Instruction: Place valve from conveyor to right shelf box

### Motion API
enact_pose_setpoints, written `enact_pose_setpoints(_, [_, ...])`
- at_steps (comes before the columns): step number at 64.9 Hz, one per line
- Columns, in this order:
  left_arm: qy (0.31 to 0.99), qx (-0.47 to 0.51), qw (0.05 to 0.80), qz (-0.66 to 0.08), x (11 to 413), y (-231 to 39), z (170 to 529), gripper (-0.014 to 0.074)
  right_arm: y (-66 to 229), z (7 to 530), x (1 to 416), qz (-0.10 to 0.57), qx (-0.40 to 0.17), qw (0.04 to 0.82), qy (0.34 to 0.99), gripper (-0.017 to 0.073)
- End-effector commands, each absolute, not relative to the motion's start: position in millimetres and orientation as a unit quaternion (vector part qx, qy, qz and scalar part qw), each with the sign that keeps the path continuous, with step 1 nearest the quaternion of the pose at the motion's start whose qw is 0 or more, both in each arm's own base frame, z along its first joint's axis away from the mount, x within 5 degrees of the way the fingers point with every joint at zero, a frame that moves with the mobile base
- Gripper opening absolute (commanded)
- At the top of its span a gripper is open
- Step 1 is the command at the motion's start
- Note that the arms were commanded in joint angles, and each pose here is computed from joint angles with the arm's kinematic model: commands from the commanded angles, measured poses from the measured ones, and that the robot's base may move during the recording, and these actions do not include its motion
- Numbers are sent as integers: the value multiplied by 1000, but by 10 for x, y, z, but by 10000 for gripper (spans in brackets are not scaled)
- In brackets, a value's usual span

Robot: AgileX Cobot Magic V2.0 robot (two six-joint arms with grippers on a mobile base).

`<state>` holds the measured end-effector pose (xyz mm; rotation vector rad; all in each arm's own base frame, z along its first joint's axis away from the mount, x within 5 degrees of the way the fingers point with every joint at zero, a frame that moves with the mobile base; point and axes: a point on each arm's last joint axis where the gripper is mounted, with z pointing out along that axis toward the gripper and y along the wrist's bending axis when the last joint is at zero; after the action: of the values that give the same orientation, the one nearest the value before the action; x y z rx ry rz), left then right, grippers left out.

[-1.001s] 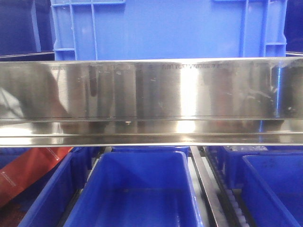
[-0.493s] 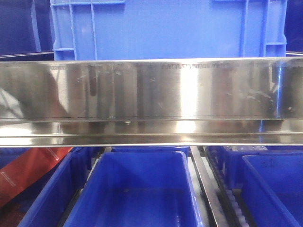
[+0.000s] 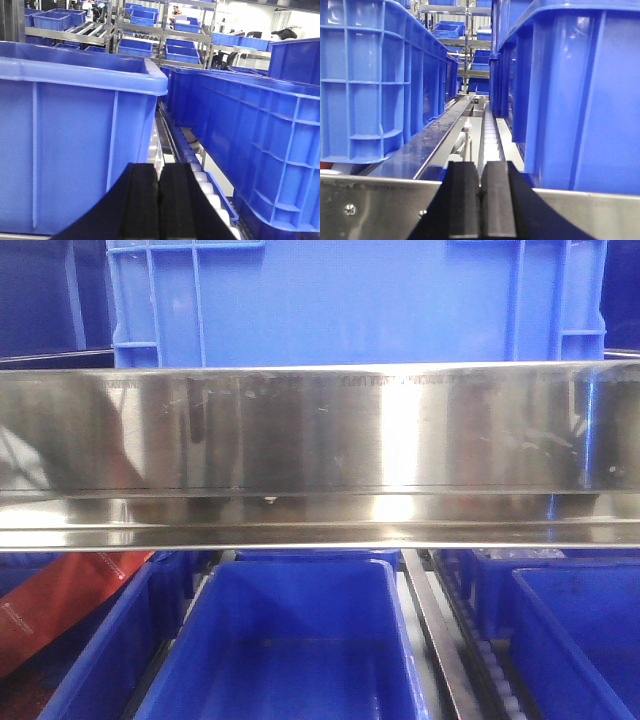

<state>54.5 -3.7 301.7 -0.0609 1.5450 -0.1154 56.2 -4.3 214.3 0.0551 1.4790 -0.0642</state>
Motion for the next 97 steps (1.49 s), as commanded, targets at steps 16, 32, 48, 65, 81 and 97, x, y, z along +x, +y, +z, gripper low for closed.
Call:
enact_pose_setpoints(16, [685,-14,728,-21,547,-14,2973,-111,-42,2160,557,-32,21,747,664,-168])
enact_pose_setpoints(32, [663,-14,748,-20,539,-1,2536,-111,-42,2160,557,-32,21,747,664,-168])
enact_pose_setpoints(48, [672,5,739,-56,559,-47,2141,-111,-42,2160,557,-32,21,747,664,-168])
enact_pose_setpoints(65, [680,2,731,-61,560,-48,2122,-111,-42,2160,557,-32,21,747,664,-168])
enact_pose_setpoints(81, [680,-4,730,-68,560,-48,2122,-111,-42,2160,557,-32,21,747,664,-168])
enact_pose_setpoints(97, [680,-4,730,-68,560,-48,2122,-111,-42,2160,557,-32,21,747,664,-168])
